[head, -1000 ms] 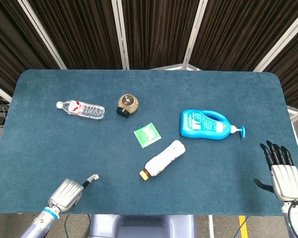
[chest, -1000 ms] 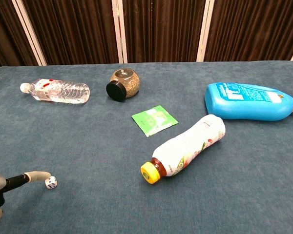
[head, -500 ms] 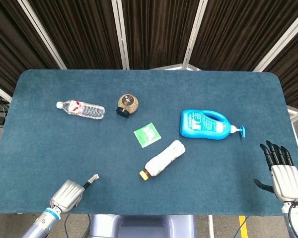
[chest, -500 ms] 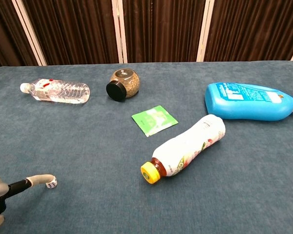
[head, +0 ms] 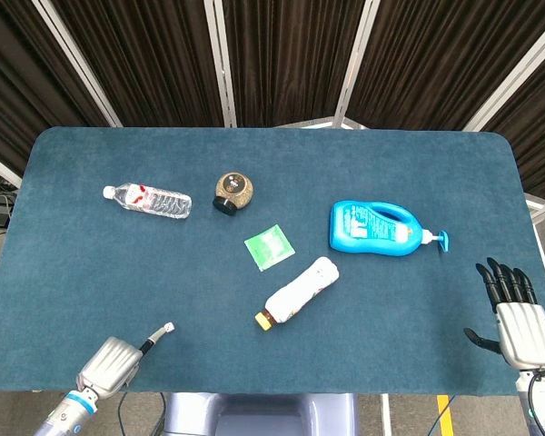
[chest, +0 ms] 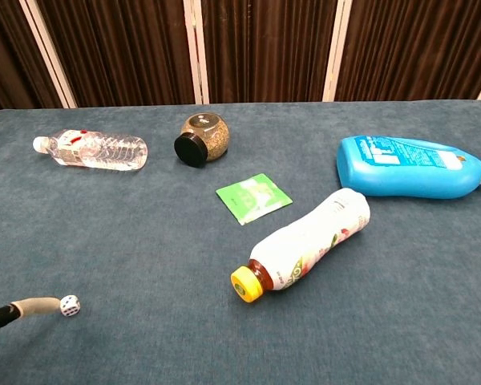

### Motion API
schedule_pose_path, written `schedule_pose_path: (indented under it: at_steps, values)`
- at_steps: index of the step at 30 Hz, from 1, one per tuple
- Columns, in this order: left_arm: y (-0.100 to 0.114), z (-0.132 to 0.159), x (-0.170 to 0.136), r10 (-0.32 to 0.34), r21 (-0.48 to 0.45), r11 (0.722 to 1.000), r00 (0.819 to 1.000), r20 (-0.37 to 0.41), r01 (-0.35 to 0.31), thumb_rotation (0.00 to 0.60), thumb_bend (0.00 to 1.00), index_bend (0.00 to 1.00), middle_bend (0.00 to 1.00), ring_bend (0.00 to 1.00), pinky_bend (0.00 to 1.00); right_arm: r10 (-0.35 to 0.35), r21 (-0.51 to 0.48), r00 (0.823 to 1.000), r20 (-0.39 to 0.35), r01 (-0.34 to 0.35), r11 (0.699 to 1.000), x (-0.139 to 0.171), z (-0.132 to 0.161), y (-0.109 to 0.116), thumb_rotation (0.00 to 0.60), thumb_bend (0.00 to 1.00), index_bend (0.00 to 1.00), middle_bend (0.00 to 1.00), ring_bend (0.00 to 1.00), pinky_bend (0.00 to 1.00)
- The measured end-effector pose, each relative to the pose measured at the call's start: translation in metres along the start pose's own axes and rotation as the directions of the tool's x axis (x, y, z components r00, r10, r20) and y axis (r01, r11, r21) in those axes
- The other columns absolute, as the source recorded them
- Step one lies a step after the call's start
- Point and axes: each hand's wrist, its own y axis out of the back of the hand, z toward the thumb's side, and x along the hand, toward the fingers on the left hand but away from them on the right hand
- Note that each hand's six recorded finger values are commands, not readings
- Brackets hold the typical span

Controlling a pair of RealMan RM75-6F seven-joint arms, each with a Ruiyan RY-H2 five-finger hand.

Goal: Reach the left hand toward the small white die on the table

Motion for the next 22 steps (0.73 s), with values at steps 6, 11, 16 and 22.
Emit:
schedule_pose_path:
  at_steps: [6, 11, 16, 22]
  values:
    - [0.017, -0.002, -0.01, 0.112, -0.01, 0.994, 0.994, -0.005, -0.112, 0.6, 0.65, 0.0, 0.55, 0.54, 0.63, 0.0, 0.001, 1.0, -0.003, 0.0, 1.0, 0.001, 0.0, 0.0, 0.6, 0.01, 0.0, 0.0, 0.0, 0.0]
    - [0.043, -0.016, -0.024, 0.279, -0.041, 0.958, 0.958, -0.064, -0.282, 0.6, 0.5, 0.0, 0.0, 0.01, 0.06, 0.004, 0.001, 1.0, -0.013, -0.004, 1.0, 0.001, 0.001, 0.0, 0.6, 0.01, 0.0, 0.0, 0.0, 0.0]
    - [0.066, -0.049, -0.047, 0.45, -0.076, 0.879, 0.871, -0.197, -0.471, 0.6, 0.36, 0.0, 0.0, 0.0, 0.0, 0.006, 0.007, 1.0, -0.023, -0.005, 1.0, 0.0, 0.004, -0.002, 0.6, 0.01, 0.0, 0.0, 0.0, 0.0]
    - [0.076, -0.086, -0.062, 0.515, -0.104, 0.819, 0.802, -0.303, -0.565, 0.6, 0.35, 0.0, 0.0, 0.0, 0.0, 0.005, 0.016, 0.999, -0.032, -0.004, 1.0, 0.0, 0.007, -0.004, 0.6, 0.01, 0.0, 0.0, 0.0, 0.0]
